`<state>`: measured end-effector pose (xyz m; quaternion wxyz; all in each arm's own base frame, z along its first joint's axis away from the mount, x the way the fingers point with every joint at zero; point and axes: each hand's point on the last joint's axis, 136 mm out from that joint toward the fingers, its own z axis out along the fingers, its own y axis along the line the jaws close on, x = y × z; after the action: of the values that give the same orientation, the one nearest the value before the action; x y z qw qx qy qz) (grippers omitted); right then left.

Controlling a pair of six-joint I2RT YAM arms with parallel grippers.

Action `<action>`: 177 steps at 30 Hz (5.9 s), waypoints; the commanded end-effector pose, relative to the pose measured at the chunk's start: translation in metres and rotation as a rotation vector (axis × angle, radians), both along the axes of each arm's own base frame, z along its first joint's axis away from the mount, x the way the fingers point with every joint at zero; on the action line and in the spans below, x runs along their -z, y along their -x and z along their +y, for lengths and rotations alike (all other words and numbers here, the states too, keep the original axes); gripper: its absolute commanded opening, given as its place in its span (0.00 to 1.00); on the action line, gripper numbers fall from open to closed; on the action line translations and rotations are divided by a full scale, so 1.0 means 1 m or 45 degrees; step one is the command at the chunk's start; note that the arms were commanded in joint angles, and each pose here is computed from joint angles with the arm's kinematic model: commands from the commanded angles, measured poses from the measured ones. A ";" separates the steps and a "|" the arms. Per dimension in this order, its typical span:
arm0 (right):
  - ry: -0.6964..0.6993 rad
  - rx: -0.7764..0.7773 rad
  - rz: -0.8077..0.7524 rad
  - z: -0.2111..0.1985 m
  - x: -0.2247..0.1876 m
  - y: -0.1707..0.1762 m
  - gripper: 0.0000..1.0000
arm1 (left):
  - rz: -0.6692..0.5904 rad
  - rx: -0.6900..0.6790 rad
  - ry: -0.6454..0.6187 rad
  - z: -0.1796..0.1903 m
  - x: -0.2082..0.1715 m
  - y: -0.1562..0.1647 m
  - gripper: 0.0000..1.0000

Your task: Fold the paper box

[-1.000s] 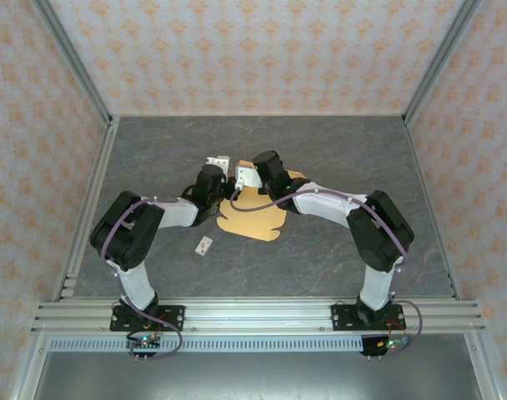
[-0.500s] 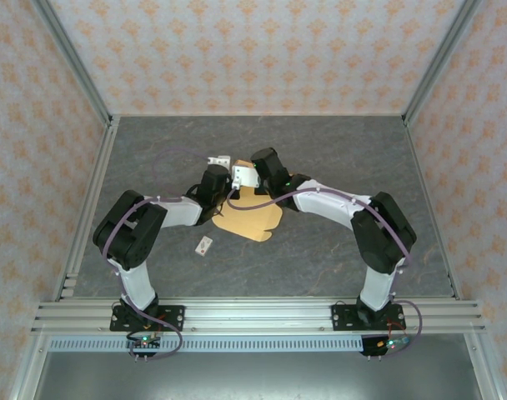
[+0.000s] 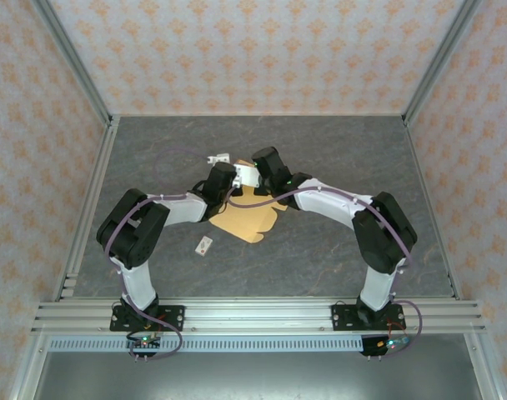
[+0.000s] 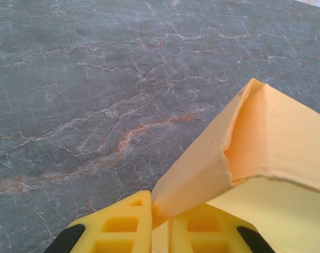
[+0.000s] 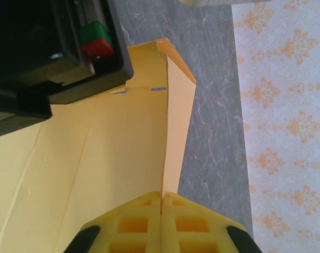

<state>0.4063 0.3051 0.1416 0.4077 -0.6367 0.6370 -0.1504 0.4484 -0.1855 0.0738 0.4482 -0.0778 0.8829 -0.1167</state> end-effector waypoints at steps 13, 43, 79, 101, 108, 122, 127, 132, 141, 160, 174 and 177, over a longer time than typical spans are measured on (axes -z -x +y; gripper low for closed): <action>0.089 0.060 0.039 -0.017 -0.002 -0.002 0.00 | -0.044 -0.068 -0.029 0.019 0.003 -0.003 0.33; 0.129 0.049 0.051 -0.024 -0.006 -0.003 0.00 | -0.048 0.290 0.021 -0.007 0.000 0.016 0.48; 0.196 -0.010 -0.119 -0.016 0.013 0.000 0.00 | -0.111 0.338 0.037 -0.018 0.003 -0.010 0.28; 0.090 -0.044 -0.010 -0.001 0.015 0.015 0.00 | -0.007 -0.059 -0.001 0.014 0.012 -0.018 0.09; 0.076 -0.017 -0.017 -0.003 0.015 0.014 0.00 | 0.018 -0.073 0.040 0.008 0.021 -0.019 0.10; 0.031 0.086 -0.052 -0.017 -0.010 -0.002 0.14 | -0.042 0.089 0.042 -0.001 0.003 -0.012 0.02; -0.026 0.154 -0.051 -0.027 -0.023 -0.004 0.33 | -0.017 0.099 0.025 0.004 0.004 -0.007 0.00; -0.116 0.204 -0.049 -0.033 -0.042 -0.002 0.47 | -0.021 0.142 0.007 0.004 -0.001 -0.002 0.00; -0.417 0.284 0.046 -0.039 -0.086 0.021 0.66 | -0.044 0.192 -0.042 0.015 -0.011 0.004 0.00; -1.392 1.176 0.757 -0.050 -0.102 0.033 0.73 | -0.120 0.275 -0.106 0.017 -0.019 0.009 0.00; -1.524 1.373 1.009 -0.032 -0.044 0.020 0.70 | -0.192 0.319 -0.110 0.013 -0.022 0.011 0.00; -1.537 1.407 1.005 -0.037 -0.037 0.016 0.70 | -0.194 0.317 -0.110 0.013 -0.022 0.011 0.00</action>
<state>0.3826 0.2718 0.1795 0.2894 0.0473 0.9221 0.2527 0.4341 -0.1700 0.0755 0.4695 0.0515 0.8715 -0.1316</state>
